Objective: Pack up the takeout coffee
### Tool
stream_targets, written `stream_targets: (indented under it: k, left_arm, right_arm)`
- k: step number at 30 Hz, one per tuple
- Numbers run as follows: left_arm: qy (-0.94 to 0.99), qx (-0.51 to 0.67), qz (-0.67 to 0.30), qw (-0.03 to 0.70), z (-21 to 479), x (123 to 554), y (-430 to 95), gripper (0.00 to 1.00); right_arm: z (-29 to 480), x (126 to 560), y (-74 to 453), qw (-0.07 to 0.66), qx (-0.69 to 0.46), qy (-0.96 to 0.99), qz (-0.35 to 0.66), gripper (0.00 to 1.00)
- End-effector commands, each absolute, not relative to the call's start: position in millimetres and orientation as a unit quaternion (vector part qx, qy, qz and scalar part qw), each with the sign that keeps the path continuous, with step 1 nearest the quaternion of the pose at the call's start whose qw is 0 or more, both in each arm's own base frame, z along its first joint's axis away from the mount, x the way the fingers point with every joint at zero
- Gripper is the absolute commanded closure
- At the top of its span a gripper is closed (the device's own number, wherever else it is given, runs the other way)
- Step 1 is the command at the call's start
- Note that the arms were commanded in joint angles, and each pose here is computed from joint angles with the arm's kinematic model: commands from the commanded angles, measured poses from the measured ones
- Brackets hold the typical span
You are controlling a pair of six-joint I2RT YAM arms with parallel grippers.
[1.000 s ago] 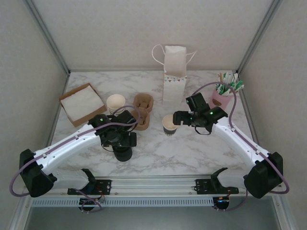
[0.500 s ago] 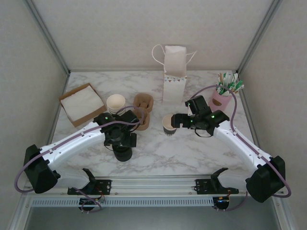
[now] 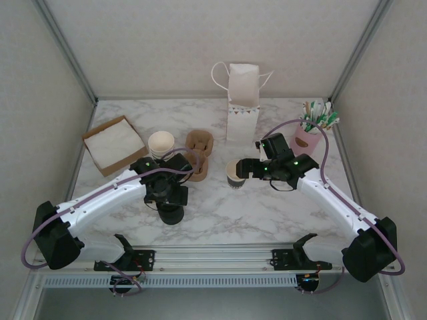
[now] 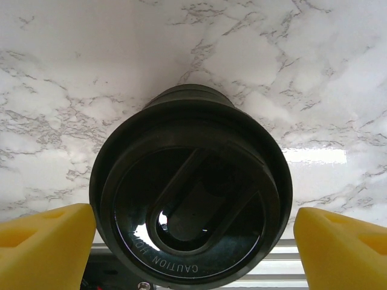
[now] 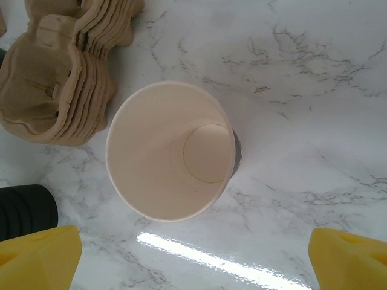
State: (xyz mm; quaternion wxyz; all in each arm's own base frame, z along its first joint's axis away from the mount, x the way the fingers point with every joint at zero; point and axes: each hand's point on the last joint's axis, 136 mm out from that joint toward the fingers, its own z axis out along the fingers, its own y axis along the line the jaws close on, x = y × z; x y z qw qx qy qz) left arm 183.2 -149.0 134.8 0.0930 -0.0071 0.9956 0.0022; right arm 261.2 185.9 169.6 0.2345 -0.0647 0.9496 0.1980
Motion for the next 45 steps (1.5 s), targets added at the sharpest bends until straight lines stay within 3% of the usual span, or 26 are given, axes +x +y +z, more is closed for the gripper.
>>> stream_targets:
  k: [1,15,45]
  left_arm:
    - [0.997,-0.001,0.016,0.078,127.9,179.3,-142.3,0.15]
    - [0.997,0.0,0.019,0.078,124.9,181.3,-140.1,0.2]
    - [0.997,0.004,0.005,0.072,122.8,182.7,-145.9,0.19]
  right_arm:
    - [166.2,258.7,189.9,0.23,-0.074,0.949,0.205,0.03]
    - [166.0,258.2,191.2,0.228,-0.072,0.948,0.209,0.04]
    - [165.4,257.3,192.2,0.226,-0.071,0.948,0.212,0.05]
